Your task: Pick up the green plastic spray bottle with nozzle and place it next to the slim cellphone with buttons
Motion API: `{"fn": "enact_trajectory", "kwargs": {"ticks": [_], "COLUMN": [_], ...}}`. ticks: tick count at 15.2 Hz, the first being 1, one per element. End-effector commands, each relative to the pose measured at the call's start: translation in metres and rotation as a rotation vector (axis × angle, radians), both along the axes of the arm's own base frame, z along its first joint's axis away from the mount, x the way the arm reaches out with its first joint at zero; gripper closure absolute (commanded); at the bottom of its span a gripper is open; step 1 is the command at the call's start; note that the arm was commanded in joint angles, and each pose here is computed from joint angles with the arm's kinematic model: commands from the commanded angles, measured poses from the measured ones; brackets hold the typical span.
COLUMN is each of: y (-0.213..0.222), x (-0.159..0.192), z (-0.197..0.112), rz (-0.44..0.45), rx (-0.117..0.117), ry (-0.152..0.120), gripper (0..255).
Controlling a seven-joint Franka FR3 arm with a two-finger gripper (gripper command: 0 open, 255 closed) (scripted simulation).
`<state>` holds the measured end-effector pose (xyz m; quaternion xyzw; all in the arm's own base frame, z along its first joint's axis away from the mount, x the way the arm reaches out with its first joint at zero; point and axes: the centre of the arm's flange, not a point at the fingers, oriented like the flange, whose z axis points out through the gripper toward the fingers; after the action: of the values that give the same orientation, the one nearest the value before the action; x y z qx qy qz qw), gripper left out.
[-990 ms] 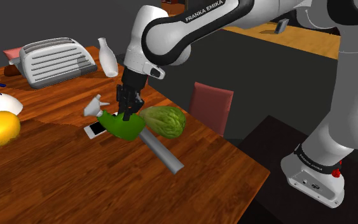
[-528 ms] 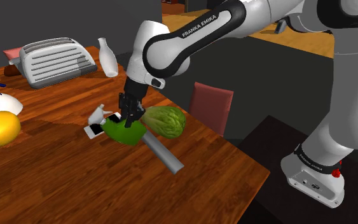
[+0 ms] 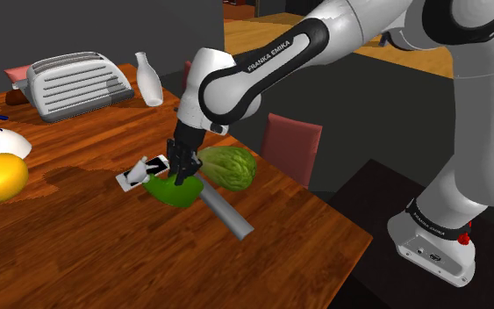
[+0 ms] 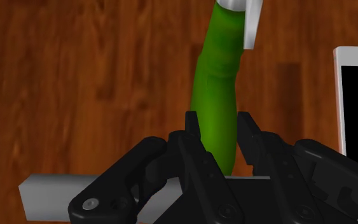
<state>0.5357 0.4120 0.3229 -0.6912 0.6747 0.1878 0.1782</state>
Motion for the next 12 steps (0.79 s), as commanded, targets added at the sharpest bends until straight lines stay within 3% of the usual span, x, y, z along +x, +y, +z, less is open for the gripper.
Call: {"fn": "enact_trajectory", "kwargs": {"ticks": [1, 6, 7, 12], "y": [-0.0008, -0.0008, -0.0002, -0.0008], "x": [-0.0001, -0.0001, 0.0014, -0.0001], "z": [-0.0049, -0.0049, -0.0053, -0.0049], "rz": [0.000, 0.000, 0.000, 0.000], "rx": [-0.002, -0.002, -0.002, -0.002], "ry": [0.003, 0.003, 0.003, 0.003], "gripper": [255, 255, 0, 0]}}
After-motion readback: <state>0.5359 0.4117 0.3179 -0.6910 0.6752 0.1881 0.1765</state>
